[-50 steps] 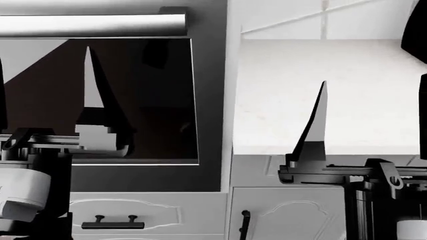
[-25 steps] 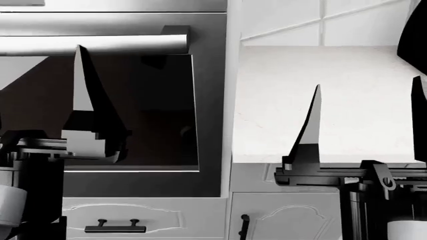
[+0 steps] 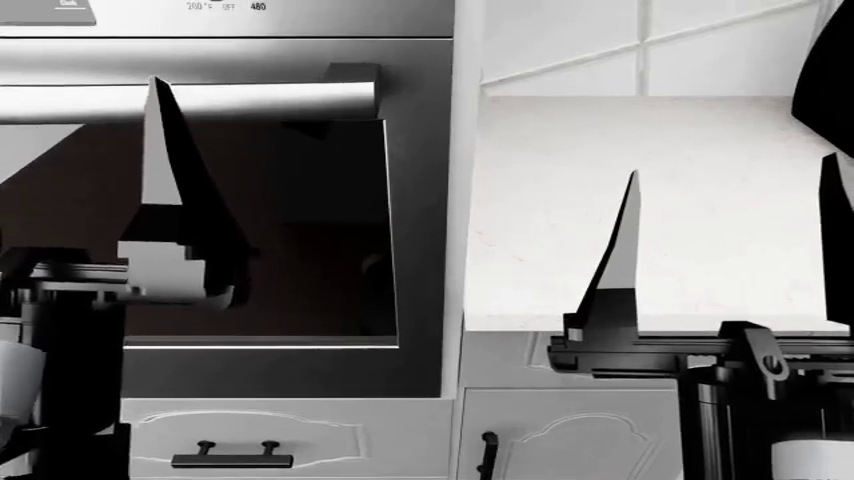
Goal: Preheat the oven by turning the temperature knob.
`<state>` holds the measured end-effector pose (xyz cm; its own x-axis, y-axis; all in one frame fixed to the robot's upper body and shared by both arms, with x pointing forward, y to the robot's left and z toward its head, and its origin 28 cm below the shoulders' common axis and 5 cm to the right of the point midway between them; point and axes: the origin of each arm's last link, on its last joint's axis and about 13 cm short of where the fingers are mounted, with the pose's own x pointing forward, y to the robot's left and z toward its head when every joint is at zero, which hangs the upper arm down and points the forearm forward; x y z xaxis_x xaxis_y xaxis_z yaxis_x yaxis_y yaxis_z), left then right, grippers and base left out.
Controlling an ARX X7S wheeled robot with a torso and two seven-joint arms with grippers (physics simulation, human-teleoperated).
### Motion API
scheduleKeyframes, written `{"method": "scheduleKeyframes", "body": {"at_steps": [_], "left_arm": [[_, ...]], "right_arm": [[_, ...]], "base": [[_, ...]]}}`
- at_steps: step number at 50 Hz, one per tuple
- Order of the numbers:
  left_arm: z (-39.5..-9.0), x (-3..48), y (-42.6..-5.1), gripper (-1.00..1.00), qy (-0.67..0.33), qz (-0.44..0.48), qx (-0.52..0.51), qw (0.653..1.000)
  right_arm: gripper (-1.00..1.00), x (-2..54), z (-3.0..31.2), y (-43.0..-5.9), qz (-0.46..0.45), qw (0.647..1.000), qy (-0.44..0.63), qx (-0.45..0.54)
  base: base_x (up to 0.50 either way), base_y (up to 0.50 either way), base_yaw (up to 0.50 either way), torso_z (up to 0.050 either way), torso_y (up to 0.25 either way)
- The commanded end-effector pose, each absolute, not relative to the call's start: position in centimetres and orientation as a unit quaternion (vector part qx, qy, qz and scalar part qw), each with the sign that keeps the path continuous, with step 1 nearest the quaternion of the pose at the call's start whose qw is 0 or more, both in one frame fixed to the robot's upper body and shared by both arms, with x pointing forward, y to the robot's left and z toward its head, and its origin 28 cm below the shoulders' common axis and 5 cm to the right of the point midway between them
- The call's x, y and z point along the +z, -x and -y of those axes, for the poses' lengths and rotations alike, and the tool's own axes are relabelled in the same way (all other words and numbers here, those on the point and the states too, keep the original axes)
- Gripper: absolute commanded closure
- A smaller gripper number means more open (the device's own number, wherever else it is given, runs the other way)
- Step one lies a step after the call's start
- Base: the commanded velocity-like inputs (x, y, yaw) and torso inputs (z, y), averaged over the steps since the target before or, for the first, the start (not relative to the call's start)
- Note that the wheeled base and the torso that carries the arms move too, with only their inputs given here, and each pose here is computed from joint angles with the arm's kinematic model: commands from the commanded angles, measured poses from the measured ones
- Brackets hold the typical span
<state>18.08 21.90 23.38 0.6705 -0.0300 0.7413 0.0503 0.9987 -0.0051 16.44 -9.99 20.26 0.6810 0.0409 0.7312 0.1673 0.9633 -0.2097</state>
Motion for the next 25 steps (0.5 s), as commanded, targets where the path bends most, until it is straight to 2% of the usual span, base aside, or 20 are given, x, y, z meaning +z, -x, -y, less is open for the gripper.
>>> {"method": "scheduleKeyframes", "body": {"at_steps": [1,12,13,14,17,25], "left_arm": [[-22.0,25.4,-19.0,-1.0,0.003,0.359,0.005,0.933],[-21.7,27.1,-18.3,-1.0,0.023,0.296,0.008,0.955],[-22.0,27.9,-18.5,-1.0,0.033,0.269,0.037,0.962],[-21.6,28.1,-18.1,-1.0,0.031,0.249,0.004,0.968],[-21.5,30.3,-17.7,-1.0,-0.004,0.265,0.012,0.964],[-21.3,32.6,-17.6,-1.0,0.009,0.243,-0.002,0.97]], "right_arm": [[-1.0,20.2,10.0,-16.4,0.396,0.908,0.131,-0.036],[-1.0,20.1,9.9,-16.4,0.395,0.908,0.133,-0.035],[-1.0,20.1,9.8,-16.3,0.395,0.908,0.134,-0.034],[-1.0,20.1,9.8,-16.3,0.395,0.908,0.134,-0.034],[-1.0,20.2,9.9,-16.3,0.396,0.908,0.133,-0.034],[-1.0,20.2,9.9,-16.2,0.393,0.91,0.131,-0.035]], "base": [[0.0,0.0,0.0,0.0,0.0],[0.0,0.0,0.0,0.0,0.0],[0.0,0.0,0.0,0.0,0.0],[0.0,0.0,0.0,0.0,0.0],[0.0,0.0,0.0,0.0,0.0],[0.0,0.0,0.0,0.0,0.0]]}}
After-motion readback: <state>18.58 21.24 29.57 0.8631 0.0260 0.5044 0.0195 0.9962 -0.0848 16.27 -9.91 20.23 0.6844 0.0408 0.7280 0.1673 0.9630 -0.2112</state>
